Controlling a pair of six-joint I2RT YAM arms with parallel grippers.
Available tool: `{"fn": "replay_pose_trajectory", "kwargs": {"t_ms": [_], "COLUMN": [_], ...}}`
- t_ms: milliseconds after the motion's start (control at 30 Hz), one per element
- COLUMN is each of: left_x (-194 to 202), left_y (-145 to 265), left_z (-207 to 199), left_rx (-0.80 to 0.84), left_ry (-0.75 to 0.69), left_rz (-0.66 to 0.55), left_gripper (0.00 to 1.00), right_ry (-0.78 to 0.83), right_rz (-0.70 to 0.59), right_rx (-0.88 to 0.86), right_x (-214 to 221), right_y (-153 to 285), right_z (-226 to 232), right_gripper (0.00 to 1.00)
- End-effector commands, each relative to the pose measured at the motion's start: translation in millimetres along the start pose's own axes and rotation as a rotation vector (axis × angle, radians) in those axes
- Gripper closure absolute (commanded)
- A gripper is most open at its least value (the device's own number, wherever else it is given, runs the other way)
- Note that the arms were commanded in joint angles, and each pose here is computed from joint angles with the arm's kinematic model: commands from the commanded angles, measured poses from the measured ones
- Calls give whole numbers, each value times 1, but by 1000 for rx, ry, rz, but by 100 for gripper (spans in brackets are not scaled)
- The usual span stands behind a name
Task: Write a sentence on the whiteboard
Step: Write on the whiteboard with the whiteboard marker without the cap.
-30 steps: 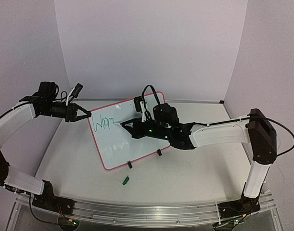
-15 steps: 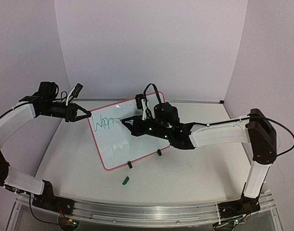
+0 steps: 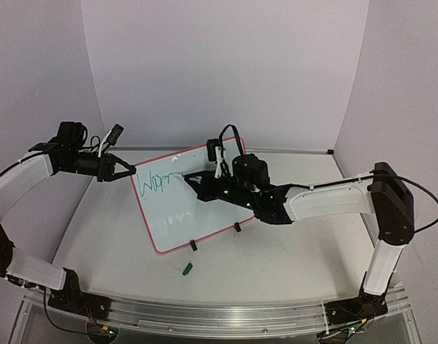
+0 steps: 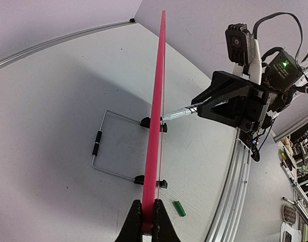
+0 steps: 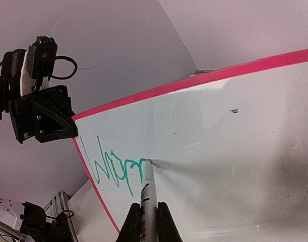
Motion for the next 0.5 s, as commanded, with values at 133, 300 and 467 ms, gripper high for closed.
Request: {"fn": "replay_pose_trajectory", "kwargs": {"t_ms": [133,300,467], "left_x": [-3,-2,-2], "left_y": [3,3,2], "left_z": [-7,-6,-5], "left_rx": [20,17,14], "left_ry": [-12,-10,-10], "left_rz": [-11,-9,-8], "left_gripper": [100,100,100], "right_ry": [-10,-16,-18], "right_rz": [-12,10,10], "right_rx": [47,42,37], "right_x": [-2,6,6], "right_y": [10,12,13], "right_z": [-10,-12,-11], "right_gripper": [100,100,100]}}
Point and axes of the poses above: each gripper's point midway between its finger pads, its own y axis back along the fingers, its own z axis along the line the jaws close on, x = y × z, the point moved 3 cm from there along y, back along the fingers, and after that the axes turned 11 degrees about y, right-handed, at the moved point
